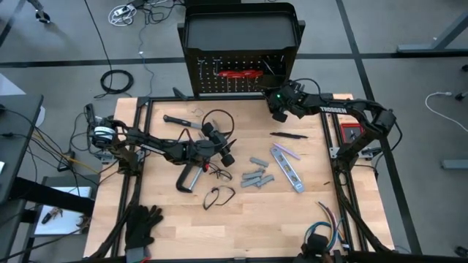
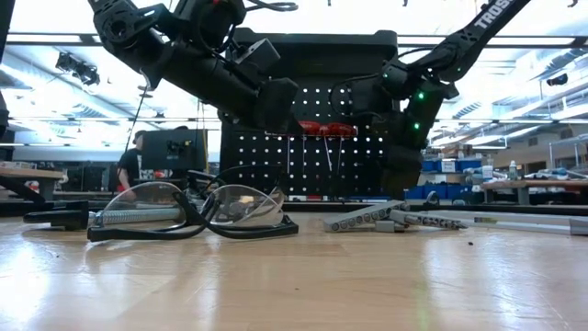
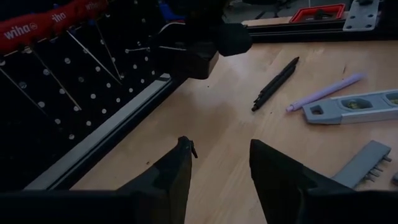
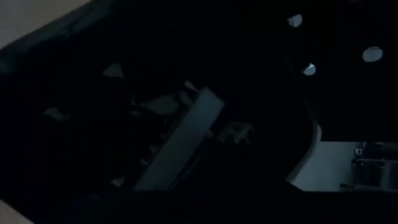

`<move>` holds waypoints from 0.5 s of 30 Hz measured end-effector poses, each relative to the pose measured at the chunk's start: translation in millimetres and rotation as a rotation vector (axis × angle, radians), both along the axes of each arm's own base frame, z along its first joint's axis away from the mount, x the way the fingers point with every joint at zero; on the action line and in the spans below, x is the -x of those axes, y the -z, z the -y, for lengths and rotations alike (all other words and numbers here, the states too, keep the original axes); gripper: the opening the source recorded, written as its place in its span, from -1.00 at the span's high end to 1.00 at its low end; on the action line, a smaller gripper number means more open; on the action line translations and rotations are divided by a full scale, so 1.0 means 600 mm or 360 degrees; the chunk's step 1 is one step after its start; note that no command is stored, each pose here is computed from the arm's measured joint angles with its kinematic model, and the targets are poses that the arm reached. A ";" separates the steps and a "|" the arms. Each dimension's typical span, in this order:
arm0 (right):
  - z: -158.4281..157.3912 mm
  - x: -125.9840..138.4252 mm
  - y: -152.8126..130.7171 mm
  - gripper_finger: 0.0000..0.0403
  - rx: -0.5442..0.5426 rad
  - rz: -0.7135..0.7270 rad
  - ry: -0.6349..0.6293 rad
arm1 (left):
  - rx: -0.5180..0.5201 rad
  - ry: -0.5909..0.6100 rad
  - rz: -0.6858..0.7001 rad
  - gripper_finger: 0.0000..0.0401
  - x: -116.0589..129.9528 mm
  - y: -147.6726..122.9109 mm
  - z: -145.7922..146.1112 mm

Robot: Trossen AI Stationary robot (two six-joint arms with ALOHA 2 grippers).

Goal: Hang tools onto peg board
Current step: Put the screwdriver bits on the table

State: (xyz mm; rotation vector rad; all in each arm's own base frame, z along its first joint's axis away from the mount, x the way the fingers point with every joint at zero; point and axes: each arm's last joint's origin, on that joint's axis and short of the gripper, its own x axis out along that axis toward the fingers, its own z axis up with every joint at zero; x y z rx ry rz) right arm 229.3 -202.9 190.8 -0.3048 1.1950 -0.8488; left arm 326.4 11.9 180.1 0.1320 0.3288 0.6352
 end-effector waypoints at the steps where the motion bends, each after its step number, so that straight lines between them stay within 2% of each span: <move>1: -0.002 -0.001 -0.001 0.94 0.0005 -0.0001 0.0000 | 0.0000 0.0000 0.0000 0.20 0.000 0.000 0.000; 5: -0.019 -0.006 -0.013 0.97 0.0029 0.0011 -0.0044 | 0.0000 0.0000 -0.0001 0.20 0.000 0.000 0.000; 9: -0.043 -0.009 -0.045 0.98 0.0111 0.0080 -0.0090 | 0.0000 0.0000 -0.0004 0.20 0.000 0.000 0.000; 15: -0.083 0.009 -0.092 0.98 0.0136 0.0215 -0.0078 | 0.0000 0.0000 -0.0004 0.20 0.000 0.000 0.000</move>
